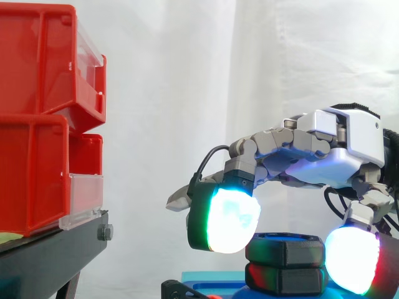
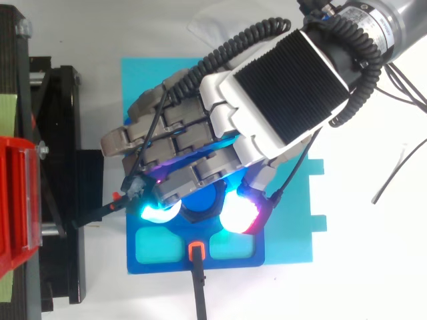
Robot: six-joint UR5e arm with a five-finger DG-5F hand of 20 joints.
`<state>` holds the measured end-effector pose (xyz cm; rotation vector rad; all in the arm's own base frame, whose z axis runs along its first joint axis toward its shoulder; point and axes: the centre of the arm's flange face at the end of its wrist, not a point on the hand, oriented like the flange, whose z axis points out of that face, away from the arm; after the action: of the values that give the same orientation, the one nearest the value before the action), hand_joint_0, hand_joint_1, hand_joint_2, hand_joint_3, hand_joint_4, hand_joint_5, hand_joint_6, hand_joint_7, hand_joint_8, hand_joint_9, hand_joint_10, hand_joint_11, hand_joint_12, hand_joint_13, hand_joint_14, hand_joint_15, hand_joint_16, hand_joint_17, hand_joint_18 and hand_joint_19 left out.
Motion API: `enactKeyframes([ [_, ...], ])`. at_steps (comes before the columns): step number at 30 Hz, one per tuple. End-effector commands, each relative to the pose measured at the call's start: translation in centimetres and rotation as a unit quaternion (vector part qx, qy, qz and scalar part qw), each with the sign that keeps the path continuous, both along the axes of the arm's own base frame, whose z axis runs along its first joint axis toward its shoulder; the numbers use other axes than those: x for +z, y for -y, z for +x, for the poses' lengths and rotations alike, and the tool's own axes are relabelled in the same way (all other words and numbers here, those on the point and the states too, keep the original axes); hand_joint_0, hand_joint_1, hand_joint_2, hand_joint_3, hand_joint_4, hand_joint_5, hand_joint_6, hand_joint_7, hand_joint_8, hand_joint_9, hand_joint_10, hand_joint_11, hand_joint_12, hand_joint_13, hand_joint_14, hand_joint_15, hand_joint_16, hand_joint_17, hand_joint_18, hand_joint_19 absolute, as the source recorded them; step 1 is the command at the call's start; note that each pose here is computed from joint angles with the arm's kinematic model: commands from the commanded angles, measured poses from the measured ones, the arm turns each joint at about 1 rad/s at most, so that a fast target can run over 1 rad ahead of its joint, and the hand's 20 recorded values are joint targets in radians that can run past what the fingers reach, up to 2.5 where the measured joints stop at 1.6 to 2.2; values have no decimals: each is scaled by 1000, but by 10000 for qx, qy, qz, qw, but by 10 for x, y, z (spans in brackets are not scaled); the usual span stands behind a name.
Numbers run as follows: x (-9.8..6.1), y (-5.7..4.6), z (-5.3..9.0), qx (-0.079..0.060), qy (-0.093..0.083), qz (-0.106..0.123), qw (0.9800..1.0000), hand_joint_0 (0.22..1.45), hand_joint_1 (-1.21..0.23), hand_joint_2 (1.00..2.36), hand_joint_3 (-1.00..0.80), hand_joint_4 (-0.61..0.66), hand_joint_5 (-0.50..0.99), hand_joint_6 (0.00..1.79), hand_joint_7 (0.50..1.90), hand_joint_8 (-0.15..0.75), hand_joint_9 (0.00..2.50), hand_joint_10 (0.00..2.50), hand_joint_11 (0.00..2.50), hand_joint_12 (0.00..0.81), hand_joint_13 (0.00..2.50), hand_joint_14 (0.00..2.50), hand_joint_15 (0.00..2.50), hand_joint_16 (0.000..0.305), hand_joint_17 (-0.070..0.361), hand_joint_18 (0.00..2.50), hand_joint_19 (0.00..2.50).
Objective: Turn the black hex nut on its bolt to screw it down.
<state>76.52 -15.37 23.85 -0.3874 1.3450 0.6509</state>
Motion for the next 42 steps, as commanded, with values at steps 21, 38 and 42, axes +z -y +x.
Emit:
enactKeyframes([
  [21, 0, 0, 0, 0, 29, -13, 10000, 633, -851, 1000, -500, 337, -110, 633, 844, 341, 645, 10, 353, 371, 464, 3, 79, 57, 129, 562, 446],
  [38, 0, -2, 1, 9, 24, -7, 10000, 506, -714, 1000, -500, 344, -112, 575, 953, 348, 636, 10, 350, 380, 454, 3, 84, 59, 133, 554, 462],
  [42, 2, -4, 1, 26, 35, -3, 10000, 484, -694, 1000, -500, 349, -112, 563, 972, 348, 634, 8, 341, 382, 450, 3, 82, 59, 134, 551, 472],
])
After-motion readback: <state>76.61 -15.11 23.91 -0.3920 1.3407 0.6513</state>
